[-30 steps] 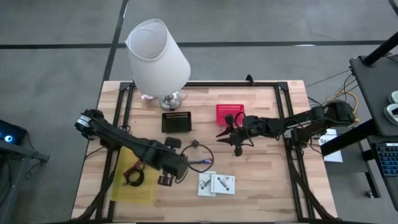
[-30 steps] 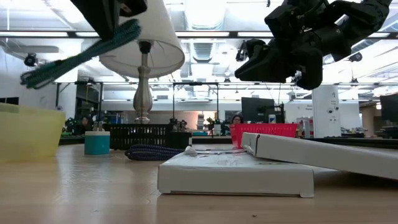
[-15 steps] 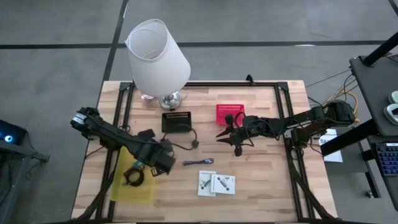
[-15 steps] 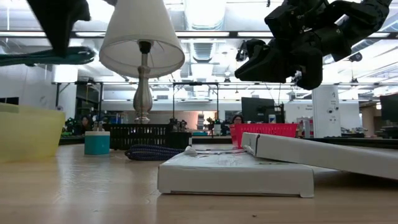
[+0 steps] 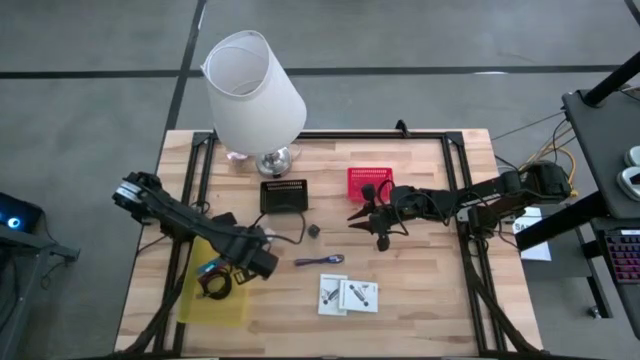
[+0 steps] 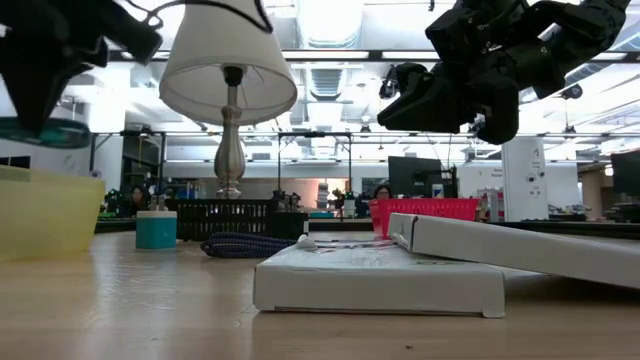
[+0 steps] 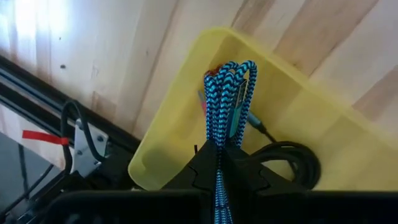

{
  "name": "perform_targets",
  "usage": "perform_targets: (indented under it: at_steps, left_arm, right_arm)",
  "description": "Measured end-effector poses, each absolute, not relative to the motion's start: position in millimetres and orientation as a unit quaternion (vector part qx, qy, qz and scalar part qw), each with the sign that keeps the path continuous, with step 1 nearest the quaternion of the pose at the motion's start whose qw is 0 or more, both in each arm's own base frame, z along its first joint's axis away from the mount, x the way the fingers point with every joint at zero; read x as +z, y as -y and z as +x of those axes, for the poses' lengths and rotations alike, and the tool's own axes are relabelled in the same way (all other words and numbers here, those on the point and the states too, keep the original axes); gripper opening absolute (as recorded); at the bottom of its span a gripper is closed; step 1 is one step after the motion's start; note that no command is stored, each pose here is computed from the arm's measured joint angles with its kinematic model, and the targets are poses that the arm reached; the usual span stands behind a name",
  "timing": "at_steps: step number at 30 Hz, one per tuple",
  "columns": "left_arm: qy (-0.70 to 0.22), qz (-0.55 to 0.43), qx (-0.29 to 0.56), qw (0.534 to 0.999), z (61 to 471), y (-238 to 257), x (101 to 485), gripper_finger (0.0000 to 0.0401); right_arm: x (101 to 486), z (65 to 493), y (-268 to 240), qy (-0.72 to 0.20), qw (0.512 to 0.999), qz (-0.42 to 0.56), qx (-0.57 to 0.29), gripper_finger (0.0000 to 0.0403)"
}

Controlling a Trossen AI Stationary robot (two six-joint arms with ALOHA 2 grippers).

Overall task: Pick and place items into bin
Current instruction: Put the blue charger cable into the yellow bin

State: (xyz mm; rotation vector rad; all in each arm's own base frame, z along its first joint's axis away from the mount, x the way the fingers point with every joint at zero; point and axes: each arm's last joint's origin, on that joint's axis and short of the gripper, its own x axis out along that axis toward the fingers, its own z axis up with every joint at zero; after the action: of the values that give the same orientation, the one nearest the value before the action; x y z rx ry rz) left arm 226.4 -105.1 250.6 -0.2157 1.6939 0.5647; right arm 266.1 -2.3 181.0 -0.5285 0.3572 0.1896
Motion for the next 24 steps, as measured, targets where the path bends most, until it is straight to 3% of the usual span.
perform_targets:
  at_steps: [24]
  left_arm:
    - [-0.744, -0.088, 0.25, 0.613, 220.7, 102.2, 224.2, 0.0004]
  right_arm:
    - [181.0, 266.1, 2.3, -0.175, 0.945, -0.26, 0.093, 0.0068]
